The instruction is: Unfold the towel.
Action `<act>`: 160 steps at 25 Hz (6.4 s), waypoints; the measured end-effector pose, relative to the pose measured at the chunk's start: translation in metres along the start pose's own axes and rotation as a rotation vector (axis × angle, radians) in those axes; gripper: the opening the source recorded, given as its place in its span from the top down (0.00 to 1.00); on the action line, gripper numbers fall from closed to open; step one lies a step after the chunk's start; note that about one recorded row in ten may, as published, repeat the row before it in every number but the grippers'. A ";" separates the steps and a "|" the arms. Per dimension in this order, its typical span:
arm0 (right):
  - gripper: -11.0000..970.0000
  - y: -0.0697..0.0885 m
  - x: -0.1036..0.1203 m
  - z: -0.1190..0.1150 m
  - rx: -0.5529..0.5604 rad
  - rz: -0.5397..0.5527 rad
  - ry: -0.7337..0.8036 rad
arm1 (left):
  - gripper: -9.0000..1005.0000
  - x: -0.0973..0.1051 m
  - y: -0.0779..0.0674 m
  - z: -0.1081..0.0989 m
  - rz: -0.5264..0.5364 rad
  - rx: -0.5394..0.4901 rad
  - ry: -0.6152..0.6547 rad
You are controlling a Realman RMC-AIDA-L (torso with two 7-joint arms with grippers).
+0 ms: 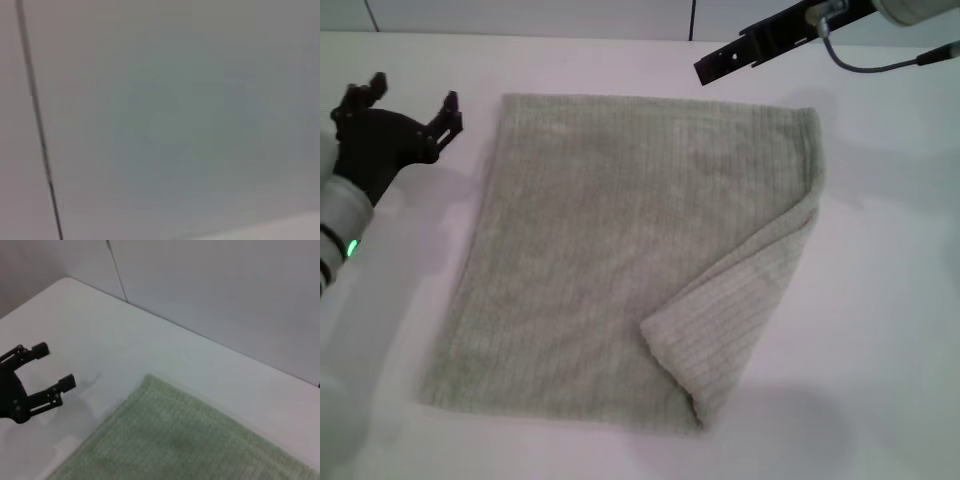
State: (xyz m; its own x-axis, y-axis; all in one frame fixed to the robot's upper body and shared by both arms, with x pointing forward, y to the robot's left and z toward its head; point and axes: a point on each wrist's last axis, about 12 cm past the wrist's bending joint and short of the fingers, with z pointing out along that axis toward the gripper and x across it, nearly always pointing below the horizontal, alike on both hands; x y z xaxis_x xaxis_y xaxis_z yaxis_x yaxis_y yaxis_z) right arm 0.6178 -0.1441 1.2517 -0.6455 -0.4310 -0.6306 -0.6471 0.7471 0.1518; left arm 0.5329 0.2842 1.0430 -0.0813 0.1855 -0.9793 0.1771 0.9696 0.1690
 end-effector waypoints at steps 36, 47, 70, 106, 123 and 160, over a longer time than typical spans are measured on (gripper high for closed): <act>0.17 0.016 0.011 -0.005 -0.029 -0.049 0.132 | 0.96 -0.097 -0.025 0.022 0.141 0.288 0.704; 0.17 0.023 0.018 0.011 -0.135 -0.031 0.151 | 0.99 -0.090 -0.037 0.021 0.157 0.333 0.744; 0.17 0.044 0.038 0.040 -0.153 -0.132 0.223 | 0.99 -0.072 -0.051 0.033 0.171 0.350 0.732; 0.17 0.089 0.073 0.081 -0.199 -0.248 0.396 | 0.99 -0.079 -0.053 0.037 0.174 0.353 0.715; 0.17 0.089 0.073 0.082 -0.190 -0.253 0.393 | 0.99 -0.071 -0.054 0.038 0.181 0.361 0.757; 0.17 0.085 0.080 0.093 -0.179 -0.247 0.413 | 0.99 -0.069 -0.055 0.038 0.188 0.368 0.784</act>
State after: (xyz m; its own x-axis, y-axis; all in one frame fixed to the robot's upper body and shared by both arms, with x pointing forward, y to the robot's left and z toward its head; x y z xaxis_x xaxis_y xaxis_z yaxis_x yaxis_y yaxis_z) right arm 0.5486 -0.0683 1.1435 -0.5473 -0.7749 -0.3162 -0.8367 0.5148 0.1867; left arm 0.5662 0.2119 1.0966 -0.6440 0.5232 -0.5581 0.5482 0.8245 0.1404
